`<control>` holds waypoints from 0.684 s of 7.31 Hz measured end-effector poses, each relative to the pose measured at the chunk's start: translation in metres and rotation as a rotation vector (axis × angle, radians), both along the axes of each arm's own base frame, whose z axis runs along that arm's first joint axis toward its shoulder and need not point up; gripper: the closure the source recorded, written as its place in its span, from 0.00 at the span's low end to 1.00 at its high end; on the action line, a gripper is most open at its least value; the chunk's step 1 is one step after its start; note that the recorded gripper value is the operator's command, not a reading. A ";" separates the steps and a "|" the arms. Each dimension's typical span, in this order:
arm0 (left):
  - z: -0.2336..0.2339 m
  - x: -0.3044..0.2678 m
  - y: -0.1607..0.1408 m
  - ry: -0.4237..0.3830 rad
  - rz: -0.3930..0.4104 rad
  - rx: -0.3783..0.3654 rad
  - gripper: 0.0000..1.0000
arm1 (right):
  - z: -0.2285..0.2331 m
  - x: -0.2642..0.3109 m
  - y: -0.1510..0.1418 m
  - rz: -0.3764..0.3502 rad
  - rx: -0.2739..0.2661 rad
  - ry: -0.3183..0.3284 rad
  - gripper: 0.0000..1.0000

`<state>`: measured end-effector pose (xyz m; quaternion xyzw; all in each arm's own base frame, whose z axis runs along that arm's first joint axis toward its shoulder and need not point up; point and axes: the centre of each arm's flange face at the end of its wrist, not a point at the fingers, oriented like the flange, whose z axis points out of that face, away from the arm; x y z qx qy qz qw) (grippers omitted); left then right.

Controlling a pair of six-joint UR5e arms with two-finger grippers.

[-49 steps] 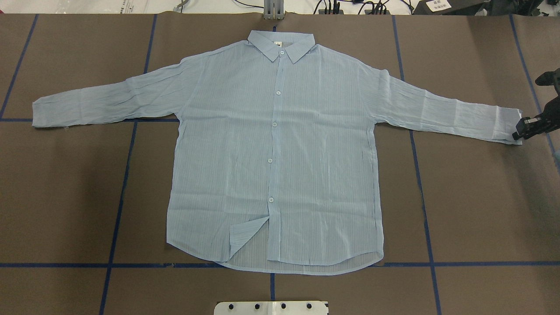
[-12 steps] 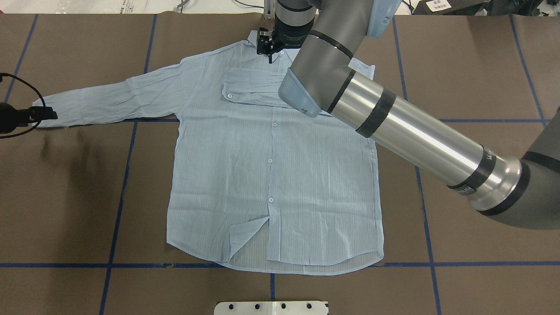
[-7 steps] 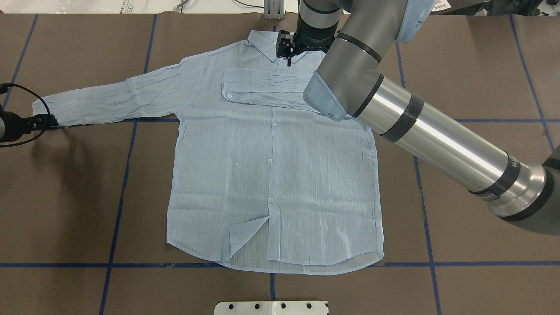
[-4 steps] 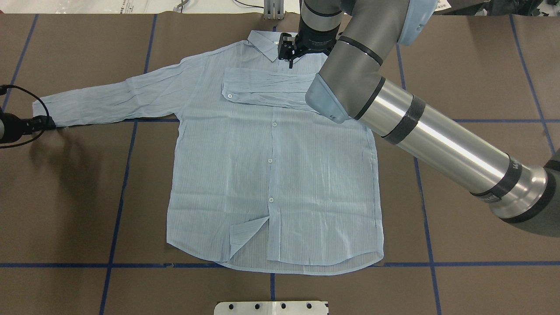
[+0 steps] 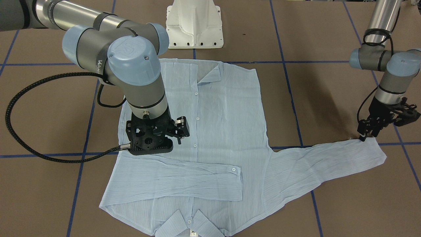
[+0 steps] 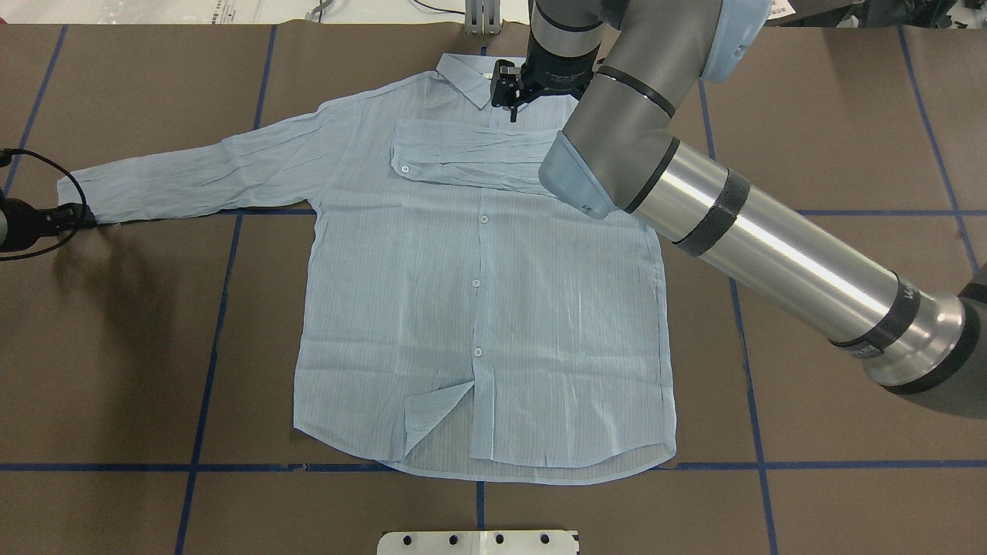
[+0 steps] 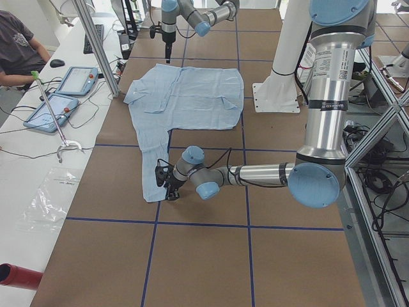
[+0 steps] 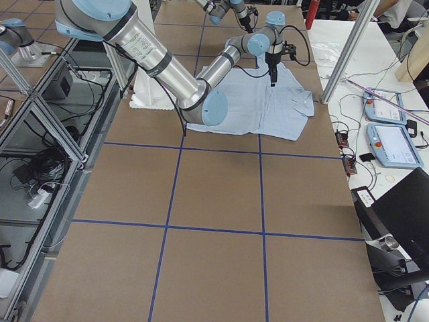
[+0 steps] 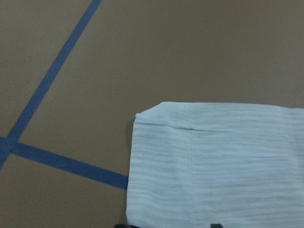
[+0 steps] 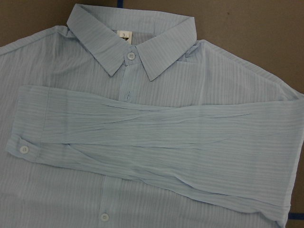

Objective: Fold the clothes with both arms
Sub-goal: 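Hold the right gripper near the collar while the left gripper grasps the other cuff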

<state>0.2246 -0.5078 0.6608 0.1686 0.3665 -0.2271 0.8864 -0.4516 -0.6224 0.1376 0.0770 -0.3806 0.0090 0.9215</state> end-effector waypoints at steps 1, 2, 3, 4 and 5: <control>0.000 0.000 -0.001 -0.004 -0.004 0.001 0.34 | 0.001 0.000 0.000 0.001 0.000 0.001 0.00; 0.001 -0.001 -0.001 -0.008 -0.008 0.002 0.34 | 0.002 0.000 0.000 0.001 0.000 0.003 0.00; 0.002 -0.001 -0.002 -0.015 -0.015 0.004 0.35 | 0.003 0.000 0.000 0.002 0.000 0.004 0.00; 0.003 -0.003 -0.003 -0.021 -0.023 0.006 0.36 | 0.004 0.000 0.000 0.003 0.001 0.005 0.00; 0.004 -0.004 -0.004 -0.025 -0.029 0.007 0.36 | 0.005 -0.001 0.001 0.003 0.000 0.006 0.00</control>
